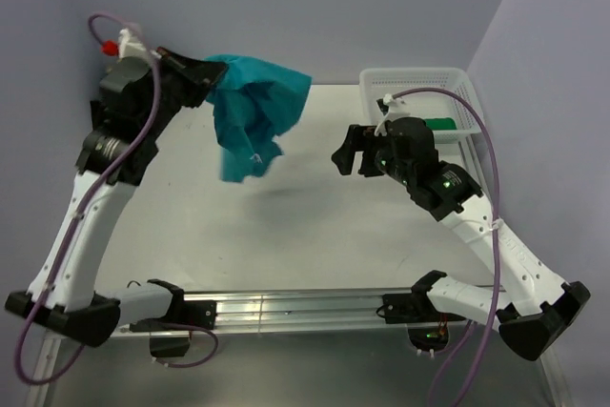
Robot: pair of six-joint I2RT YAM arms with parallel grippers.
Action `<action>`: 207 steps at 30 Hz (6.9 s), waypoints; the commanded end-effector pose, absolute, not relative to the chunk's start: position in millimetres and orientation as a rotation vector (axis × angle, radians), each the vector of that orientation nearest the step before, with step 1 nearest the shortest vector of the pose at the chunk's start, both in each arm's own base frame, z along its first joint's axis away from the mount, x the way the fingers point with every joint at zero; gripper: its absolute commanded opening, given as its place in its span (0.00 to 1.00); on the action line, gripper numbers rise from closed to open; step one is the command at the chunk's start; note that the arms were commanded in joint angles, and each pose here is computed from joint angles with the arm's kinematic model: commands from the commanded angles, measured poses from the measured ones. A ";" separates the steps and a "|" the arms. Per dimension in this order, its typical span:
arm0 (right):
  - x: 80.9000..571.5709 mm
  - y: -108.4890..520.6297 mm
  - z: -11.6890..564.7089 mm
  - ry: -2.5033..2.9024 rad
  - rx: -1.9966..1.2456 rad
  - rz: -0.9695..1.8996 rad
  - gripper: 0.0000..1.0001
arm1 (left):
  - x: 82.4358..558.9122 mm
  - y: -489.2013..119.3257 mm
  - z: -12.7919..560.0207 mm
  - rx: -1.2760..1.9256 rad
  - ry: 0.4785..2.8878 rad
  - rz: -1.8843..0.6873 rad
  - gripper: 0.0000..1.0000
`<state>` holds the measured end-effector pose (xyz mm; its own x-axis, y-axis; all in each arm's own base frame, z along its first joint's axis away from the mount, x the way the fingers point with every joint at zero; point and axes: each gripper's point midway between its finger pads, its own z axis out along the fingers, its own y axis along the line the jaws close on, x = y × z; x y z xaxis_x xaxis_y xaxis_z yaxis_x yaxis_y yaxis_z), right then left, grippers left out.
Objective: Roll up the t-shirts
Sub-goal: Move the tshirt to the center of the board, then flatten the tshirt
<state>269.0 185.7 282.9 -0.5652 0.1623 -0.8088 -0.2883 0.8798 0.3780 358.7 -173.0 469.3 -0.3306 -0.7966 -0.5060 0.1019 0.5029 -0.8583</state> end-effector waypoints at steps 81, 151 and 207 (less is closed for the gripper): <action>354.2 193.6 93.8 2.733 0.032 0.554 0.00 | 207.7 -258.8 3.0 -0.452 3.034 -0.656 0.20; 310.9 209.8 107.1 2.664 -0.025 0.604 0.63 | 161.0 -94.4 9.8 -0.964 2.944 -0.201 0.48; 264.9 173.7 145.4 2.393 -0.111 0.527 0.70 | 413.1 -36.2 328.2 -0.833 2.196 -0.548 0.00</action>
<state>237.8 164.9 99.0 -0.8505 0.0242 -0.5254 -0.1713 0.9318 0.3201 397.7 -29.2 271.4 -0.6041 -0.6900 -0.3987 -0.5076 0.7188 -0.4750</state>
